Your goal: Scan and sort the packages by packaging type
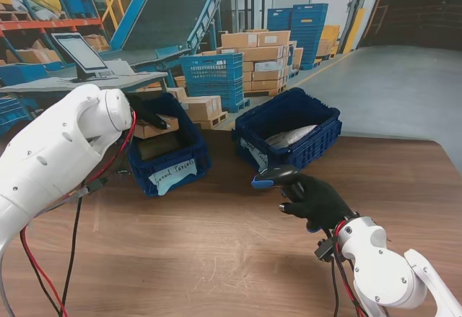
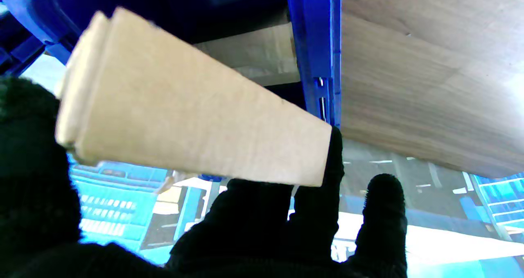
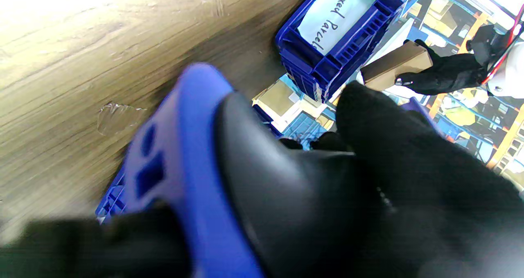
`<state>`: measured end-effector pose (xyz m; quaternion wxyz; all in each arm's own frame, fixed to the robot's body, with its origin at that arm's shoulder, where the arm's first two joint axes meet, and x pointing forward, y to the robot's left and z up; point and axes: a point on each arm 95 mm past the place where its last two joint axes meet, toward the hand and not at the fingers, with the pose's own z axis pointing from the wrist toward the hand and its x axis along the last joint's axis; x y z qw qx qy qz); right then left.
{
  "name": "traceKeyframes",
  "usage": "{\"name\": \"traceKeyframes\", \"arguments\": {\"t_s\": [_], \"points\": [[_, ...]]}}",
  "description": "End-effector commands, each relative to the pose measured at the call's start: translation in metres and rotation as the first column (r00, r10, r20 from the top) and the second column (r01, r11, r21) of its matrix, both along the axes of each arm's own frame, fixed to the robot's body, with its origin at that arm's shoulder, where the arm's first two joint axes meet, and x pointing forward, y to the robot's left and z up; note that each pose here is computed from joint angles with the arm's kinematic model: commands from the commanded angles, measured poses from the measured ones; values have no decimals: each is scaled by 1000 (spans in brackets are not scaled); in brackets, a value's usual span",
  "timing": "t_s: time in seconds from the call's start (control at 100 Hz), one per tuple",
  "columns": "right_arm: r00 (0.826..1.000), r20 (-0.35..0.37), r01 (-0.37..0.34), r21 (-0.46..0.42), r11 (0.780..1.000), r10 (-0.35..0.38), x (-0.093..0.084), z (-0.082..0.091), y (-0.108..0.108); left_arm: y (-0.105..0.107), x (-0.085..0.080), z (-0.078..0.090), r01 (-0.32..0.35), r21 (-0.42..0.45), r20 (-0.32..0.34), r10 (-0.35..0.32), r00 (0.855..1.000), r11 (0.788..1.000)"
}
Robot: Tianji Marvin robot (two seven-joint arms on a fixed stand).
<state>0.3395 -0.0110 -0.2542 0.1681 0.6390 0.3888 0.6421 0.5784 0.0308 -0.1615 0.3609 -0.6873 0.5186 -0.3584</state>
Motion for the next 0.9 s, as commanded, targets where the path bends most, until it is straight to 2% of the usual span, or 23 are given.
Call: {"name": "traceKeyframes", "arguments": {"t_s": [0.0, 0.31, 0.45, 0.69, 0.89], "points": [[1000, -7, -7, 8, 1000, 8, -3, 1, 3, -5, 2, 10, 1, -13, -6, -1, 1000, 1000], [1000, -10, -11, 11, 1000, 11, -5, -1, 1, -12, 13, 22, -13, 30, -41, 14, 999, 999], [1000, -12, -8, 9, 1000, 8, -6, 0, 0, -15, 20, 27, -31, 17, -52, 32, 998, 999], [1000, -17, -12, 5, 1000, 12, -5, 0, -2, -15, 33, 24, -63, -4, -66, 63, 996, 998], [1000, -26, -16, 6, 1000, 16, -3, -1, -3, -16, 41, 25, -59, 4, -67, 59, 996, 998]]}}
